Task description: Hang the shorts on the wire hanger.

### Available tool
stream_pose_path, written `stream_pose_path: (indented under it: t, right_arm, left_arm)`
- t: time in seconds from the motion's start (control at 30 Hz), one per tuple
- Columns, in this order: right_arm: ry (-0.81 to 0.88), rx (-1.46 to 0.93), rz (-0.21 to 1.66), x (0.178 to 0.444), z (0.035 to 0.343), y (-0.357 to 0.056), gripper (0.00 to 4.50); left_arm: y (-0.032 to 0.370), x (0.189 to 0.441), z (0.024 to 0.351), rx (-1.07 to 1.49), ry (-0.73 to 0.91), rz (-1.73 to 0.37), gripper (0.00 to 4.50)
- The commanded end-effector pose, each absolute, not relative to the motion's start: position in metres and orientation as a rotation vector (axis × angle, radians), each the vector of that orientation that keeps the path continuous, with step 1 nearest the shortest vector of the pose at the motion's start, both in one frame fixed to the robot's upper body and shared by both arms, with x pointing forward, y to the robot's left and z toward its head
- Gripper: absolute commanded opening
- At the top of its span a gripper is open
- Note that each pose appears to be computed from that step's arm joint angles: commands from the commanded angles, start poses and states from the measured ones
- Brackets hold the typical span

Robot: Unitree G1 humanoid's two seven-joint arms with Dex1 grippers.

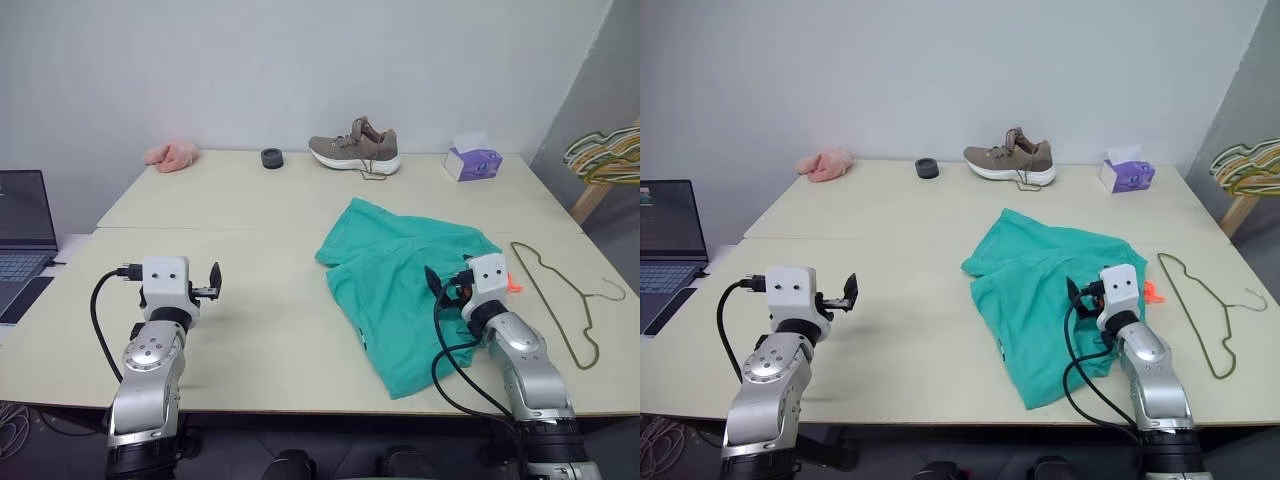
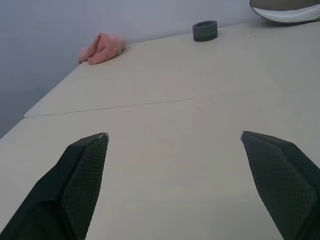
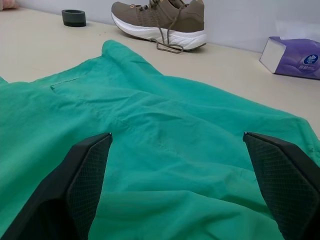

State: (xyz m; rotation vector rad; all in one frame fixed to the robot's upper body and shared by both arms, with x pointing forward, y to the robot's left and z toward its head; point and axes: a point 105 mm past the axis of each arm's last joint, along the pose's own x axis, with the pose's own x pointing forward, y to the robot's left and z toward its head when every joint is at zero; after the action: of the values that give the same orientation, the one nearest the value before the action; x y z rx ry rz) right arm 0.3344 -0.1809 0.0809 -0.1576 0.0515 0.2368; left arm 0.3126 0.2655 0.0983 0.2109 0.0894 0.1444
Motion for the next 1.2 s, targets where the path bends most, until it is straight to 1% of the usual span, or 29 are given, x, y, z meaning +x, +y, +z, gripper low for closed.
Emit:
stream_pose_path:
  t: [0.03, 0.43, 0.63, 0.77, 0.9, 1.0, 1.07, 1.13, 1.2]
  right_arm:
    - [-0.015, -0.170, 0.245, 0.333, 0.099, -0.181, 4.47]
    - [-0.025, -0.185, 0.268, 0.331, 0.102, -0.180, 4.47]
    - [-0.039, -0.201, 0.265, 0.331, 0.105, -0.182, 4.47]
    - [-0.044, -0.203, 0.265, 0.330, 0.106, -0.183, 4.47]
    - [-0.056, -0.204, 0.253, 0.331, 0.110, -0.189, 4.47]
    - [-0.066, -0.203, 0.249, 0.333, 0.115, -0.195, 4.47]
    - [-0.065, -0.191, 0.278, 0.331, 0.117, -0.195, 4.47]
    - [-0.048, -0.180, 0.360, 0.326, 0.121, -0.191, 4.47]
    - [-0.045, -0.181, 0.449, 0.319, 0.131, -0.188, 4.47]
  left_arm:
    - [0.256, 0.314, 0.116, 0.225, 0.019, 0.105, 4.50]
    - [0.256, 0.310, 0.112, 0.267, 0.036, 0.095, 4.50]
    - [0.266, 0.311, 0.114, 0.274, 0.021, 0.137, 4.50]
    - [0.251, 0.308, 0.129, 0.145, -0.081, 0.030, 4.50]
    - [0.248, 0.309, 0.133, 0.135, -0.102, 0.012, 4.50]
    - [0.230, 0.310, 0.129, 0.098, -0.083, -0.090, 4.50]
    - [0.208, 0.309, 0.127, 0.069, -0.073, -0.217, 4.50]
    - [0.182, 0.307, 0.125, 0.059, -0.049, -0.373, 4.50]
    - [0.160, 0.303, 0.123, 0.039, -0.018, -0.509, 4.50]
